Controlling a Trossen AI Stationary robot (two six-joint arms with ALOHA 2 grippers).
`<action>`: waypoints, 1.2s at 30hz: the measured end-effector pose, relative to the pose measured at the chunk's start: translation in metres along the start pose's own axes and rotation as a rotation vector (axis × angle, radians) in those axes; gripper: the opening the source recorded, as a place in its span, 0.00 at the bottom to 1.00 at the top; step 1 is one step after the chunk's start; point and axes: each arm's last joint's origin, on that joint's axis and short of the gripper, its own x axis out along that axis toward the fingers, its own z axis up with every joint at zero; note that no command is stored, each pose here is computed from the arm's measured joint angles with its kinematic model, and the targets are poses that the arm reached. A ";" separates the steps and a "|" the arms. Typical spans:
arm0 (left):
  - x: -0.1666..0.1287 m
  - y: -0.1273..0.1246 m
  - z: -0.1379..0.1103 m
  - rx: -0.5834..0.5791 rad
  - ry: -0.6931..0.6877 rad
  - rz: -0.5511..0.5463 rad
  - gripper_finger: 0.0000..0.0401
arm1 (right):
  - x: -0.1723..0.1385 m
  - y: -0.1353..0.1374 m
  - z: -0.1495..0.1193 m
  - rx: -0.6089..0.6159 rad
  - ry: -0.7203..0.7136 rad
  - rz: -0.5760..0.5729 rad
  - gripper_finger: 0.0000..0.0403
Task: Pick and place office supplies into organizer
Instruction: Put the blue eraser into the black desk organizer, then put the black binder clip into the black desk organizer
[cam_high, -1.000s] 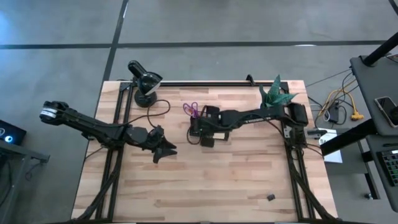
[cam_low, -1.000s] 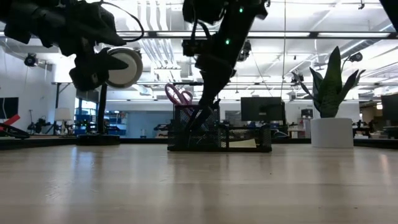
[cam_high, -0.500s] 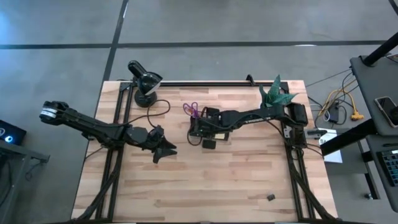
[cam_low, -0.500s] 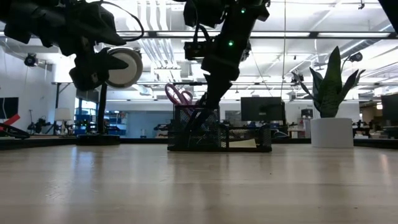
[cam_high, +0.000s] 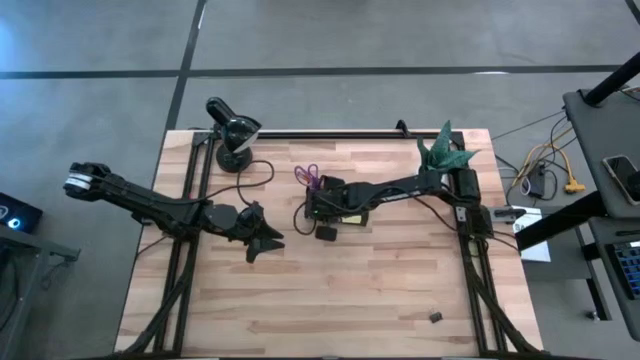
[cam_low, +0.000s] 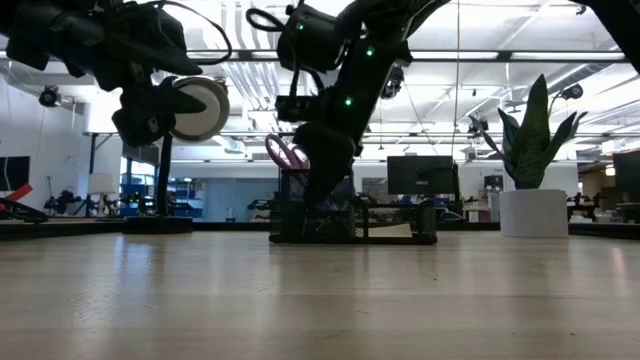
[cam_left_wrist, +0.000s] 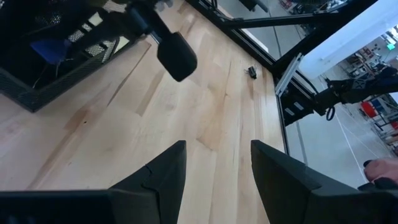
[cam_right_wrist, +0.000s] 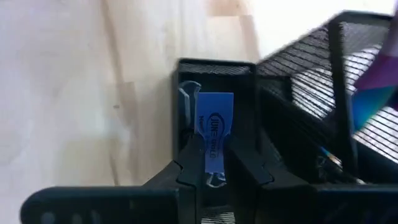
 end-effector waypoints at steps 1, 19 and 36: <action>0.000 0.000 0.000 -0.001 0.000 0.000 0.40 | 0.000 -0.001 0.000 0.006 -0.001 -0.013 0.11; 0.000 0.000 0.000 -0.001 0.000 -0.001 0.40 | 0.004 -0.005 0.005 0.054 -0.044 -0.025 0.37; -0.001 -0.001 0.001 0.027 -0.005 -0.011 0.40 | -0.084 0.063 -0.052 -0.198 0.210 0.037 0.41</action>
